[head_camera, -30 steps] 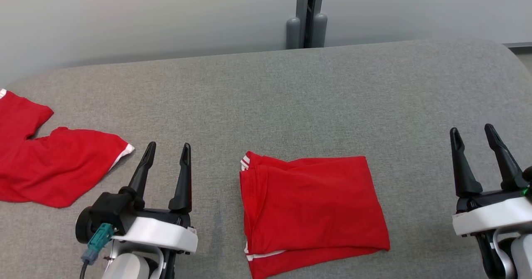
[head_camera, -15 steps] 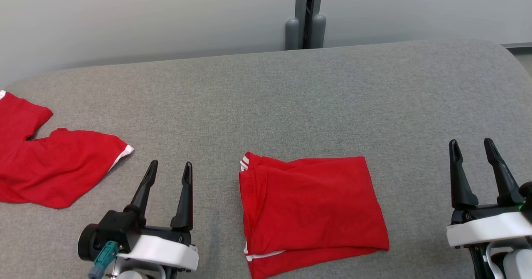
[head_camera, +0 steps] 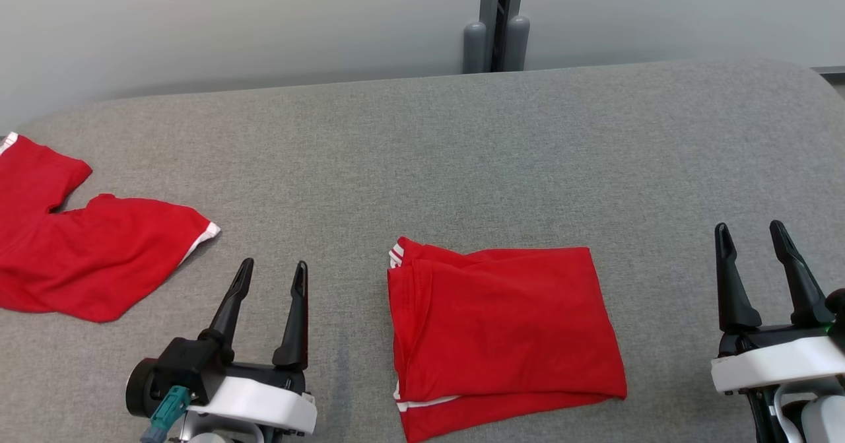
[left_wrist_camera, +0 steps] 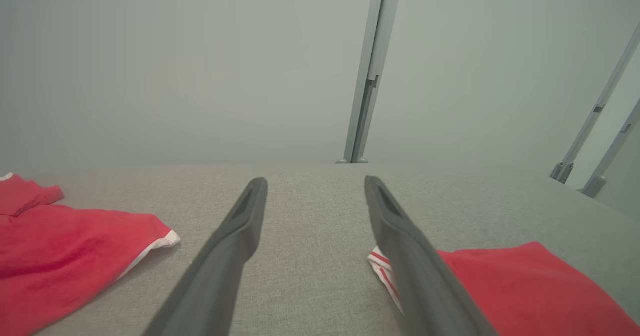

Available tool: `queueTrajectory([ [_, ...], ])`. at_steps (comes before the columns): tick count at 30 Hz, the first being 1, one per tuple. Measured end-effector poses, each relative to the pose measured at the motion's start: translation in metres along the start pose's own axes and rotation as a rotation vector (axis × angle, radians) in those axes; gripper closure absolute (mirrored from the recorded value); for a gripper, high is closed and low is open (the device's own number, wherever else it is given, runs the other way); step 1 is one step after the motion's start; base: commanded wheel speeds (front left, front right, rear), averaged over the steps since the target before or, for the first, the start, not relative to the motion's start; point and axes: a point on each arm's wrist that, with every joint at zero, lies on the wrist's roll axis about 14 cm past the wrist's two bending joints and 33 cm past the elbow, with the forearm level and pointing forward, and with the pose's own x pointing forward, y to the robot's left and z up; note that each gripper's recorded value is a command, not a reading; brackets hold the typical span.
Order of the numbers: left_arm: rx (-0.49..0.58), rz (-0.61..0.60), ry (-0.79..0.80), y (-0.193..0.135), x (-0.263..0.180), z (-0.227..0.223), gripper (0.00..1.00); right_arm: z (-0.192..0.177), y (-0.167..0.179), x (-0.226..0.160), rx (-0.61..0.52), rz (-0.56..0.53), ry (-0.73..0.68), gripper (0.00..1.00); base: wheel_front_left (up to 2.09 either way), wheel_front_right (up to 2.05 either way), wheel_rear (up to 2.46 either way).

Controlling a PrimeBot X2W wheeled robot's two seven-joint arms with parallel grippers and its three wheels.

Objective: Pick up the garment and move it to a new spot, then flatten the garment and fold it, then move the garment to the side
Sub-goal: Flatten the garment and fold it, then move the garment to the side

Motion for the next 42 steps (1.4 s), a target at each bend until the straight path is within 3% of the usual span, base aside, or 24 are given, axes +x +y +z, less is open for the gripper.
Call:
queueTrajectory([
  [29,-0.004,0.029,0.006,0.006,-0.004,-0.002,0.0,-0.011,0.011,0.006,0.004,0.037,0.032,0.0,0.0,0.0,0.0],
  [42,0.005,0.019,0.027,0.003,-0.003,-0.009,0.0,-0.075,0.037,-0.016,0.191,0.078,0.254,0.0,0.0,0.0,0.0],
])
